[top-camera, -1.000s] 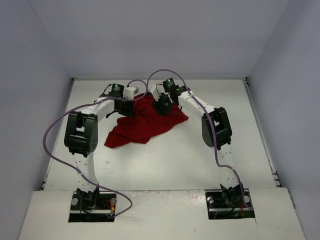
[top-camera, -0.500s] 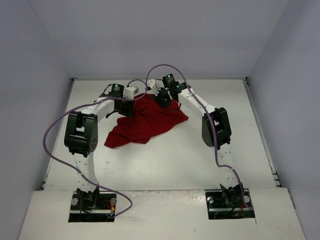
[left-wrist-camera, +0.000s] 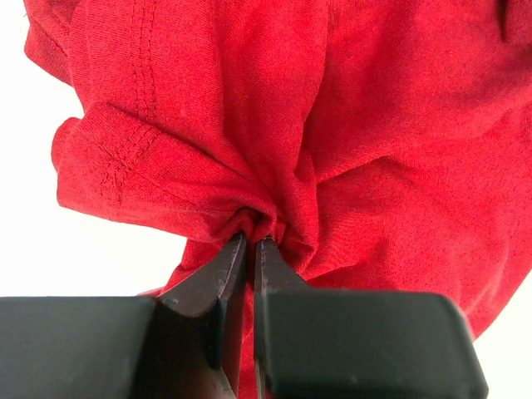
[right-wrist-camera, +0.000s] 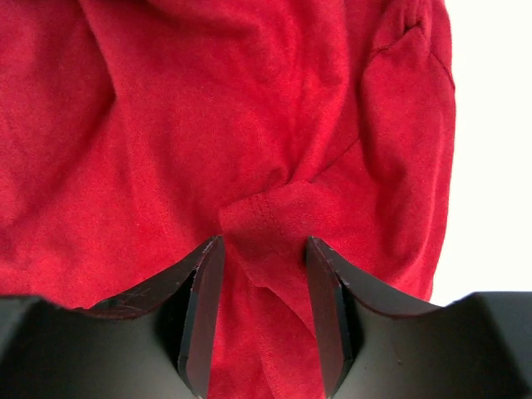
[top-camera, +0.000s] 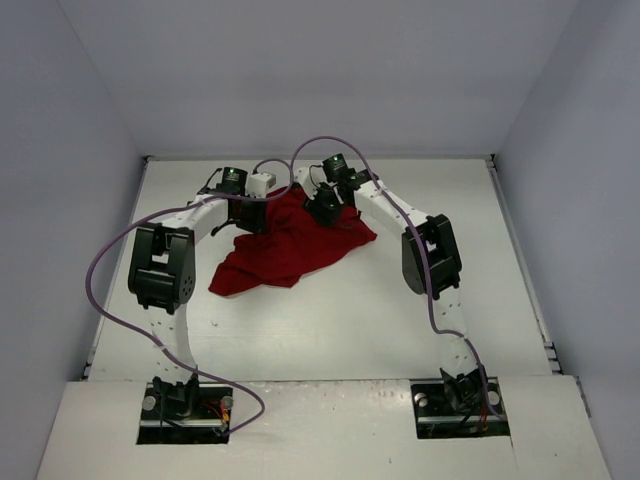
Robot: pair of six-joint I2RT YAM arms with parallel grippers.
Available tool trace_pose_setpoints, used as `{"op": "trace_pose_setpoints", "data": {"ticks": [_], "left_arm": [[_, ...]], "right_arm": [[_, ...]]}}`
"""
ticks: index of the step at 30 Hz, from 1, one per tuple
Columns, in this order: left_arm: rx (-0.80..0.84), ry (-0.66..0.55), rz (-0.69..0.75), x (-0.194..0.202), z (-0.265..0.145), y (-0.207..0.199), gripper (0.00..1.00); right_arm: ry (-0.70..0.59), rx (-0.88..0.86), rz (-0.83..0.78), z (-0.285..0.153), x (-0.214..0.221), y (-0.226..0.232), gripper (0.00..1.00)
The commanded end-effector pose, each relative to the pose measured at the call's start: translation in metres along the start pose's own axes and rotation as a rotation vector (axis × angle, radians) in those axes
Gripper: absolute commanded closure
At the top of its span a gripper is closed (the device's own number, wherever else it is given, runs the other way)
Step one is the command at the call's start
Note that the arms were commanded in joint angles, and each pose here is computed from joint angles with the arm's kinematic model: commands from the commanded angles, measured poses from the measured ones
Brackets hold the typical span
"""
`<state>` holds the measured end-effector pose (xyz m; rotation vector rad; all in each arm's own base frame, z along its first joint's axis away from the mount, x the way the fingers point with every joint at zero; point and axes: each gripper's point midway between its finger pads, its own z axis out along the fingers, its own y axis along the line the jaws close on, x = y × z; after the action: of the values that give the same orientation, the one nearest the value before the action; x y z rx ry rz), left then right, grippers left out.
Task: Fold and stack the t-shirts
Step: Flatten out the tshirt
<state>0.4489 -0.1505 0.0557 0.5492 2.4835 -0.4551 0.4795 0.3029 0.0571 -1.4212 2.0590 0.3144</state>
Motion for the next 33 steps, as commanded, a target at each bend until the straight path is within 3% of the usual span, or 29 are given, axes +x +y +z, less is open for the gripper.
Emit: {"op": "trace_pose_setpoints", "data": {"ticks": [1,5,11,13,24,33], "left_arm": [[-0.013,-0.072,0.027,-0.026,-0.016,0.002,1.00],[-0.014,-0.068,0.028,-0.025,-0.015,0.003,1.00],[-0.016,-0.064,0.026,-0.024,-0.014,0.004,1.00],[-0.016,-0.066,0.024,-0.025,-0.014,0.005,1.00],[-0.040,-0.127,0.038,-0.049,-0.034,0.010,1.00],[-0.138,-0.381,0.170,-0.136,-0.139,-0.004,1.00]], "right_arm": [[-0.063,0.046,-0.048,-0.022,-0.029,-0.008,0.59],[-0.059,0.043,-0.055,-0.018,-0.027,-0.008,0.64],[-0.042,0.039,-0.067,-0.012,-0.021,-0.008,0.93],[-0.039,0.038,-0.066,-0.012,-0.019,-0.008,0.99],[-0.116,0.095,-0.053,-0.046,-0.049,-0.025,1.00],[-0.364,0.273,0.062,-0.179,-0.109,-0.086,1.00]]}}
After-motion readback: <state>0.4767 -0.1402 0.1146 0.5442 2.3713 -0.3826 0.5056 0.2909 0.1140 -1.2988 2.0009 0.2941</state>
